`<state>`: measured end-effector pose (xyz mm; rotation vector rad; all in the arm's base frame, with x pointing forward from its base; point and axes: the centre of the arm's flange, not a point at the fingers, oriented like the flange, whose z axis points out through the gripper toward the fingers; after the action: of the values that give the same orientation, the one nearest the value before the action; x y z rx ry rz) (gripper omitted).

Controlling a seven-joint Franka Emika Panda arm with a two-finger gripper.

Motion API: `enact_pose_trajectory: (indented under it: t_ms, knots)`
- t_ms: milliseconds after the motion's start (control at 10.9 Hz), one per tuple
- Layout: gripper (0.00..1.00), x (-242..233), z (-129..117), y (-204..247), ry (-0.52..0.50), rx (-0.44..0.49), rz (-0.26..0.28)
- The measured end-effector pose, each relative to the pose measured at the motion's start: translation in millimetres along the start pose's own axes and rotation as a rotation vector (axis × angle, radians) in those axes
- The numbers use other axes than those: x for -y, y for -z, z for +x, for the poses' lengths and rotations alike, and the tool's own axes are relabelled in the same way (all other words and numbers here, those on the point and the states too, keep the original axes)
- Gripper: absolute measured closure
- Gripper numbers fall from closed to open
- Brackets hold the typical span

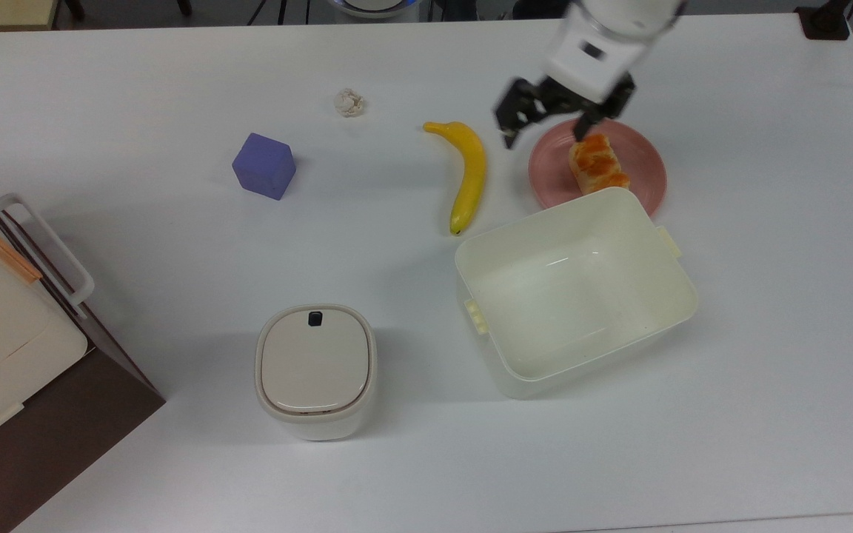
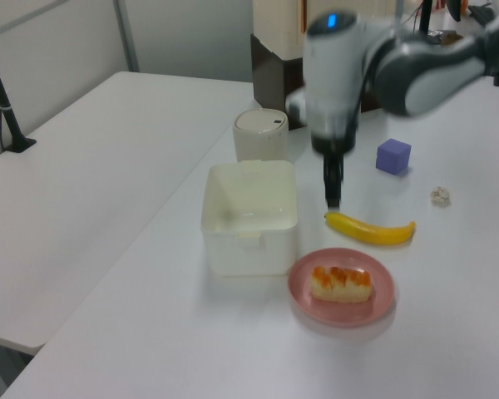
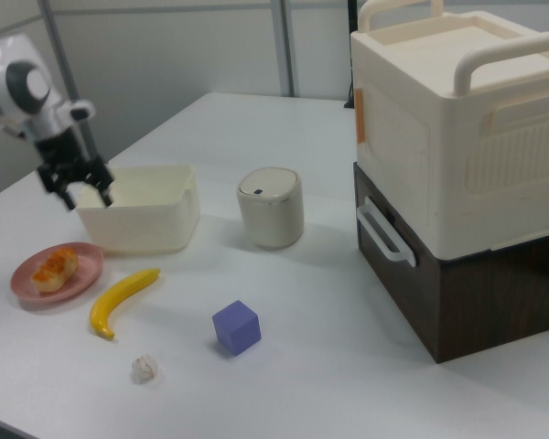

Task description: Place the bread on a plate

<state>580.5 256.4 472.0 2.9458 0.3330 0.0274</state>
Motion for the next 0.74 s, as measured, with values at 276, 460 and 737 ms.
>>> enact_pose_trajectory:
  t_ms: [276,460,737]
  knots:
    - [0.00,-134,-8,45,-0.265,-0.044,0.067]
    - [0.00,-236,-33,65,-0.366,-0.062,0.107]
    - [0.00,-346,-93,93,-0.538,-0.037,0.131]
